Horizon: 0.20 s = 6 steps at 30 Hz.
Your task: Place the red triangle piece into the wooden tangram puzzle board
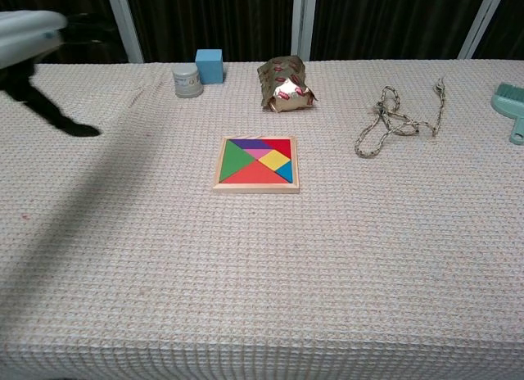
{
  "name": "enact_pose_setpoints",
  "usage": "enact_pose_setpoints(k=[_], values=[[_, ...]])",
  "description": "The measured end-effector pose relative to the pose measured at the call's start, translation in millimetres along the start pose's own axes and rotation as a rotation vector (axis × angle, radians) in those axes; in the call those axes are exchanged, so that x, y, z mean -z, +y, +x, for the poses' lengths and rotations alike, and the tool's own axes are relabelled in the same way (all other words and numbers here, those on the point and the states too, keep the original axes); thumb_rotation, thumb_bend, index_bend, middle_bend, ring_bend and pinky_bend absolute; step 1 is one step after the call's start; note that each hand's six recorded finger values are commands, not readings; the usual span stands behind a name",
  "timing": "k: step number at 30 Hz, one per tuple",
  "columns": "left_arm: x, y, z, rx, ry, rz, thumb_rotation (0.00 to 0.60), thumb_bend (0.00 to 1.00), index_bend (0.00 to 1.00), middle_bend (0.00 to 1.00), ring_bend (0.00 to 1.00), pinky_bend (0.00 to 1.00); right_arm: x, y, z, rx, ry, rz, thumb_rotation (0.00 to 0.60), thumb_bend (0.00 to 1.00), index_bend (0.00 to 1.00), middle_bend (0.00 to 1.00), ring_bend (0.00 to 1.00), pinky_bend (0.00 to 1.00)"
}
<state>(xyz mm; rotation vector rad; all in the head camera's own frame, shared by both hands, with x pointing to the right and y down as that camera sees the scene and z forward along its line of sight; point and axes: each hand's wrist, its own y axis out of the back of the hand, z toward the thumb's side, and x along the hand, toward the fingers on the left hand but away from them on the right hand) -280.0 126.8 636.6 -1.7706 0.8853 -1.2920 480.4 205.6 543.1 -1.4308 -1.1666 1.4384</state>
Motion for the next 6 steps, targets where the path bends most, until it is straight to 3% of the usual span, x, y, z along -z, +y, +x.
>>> enact_pose_setpoints(k=[6], values=[[84,10,-77,-0.028,0.094,0.03,0.6,0.06,0.17,0.05,0.0,0.0,-14,-5,0,-0.023,0.025,0.017,0.6,0.23,0.0,0.0,0.0,0.0]])
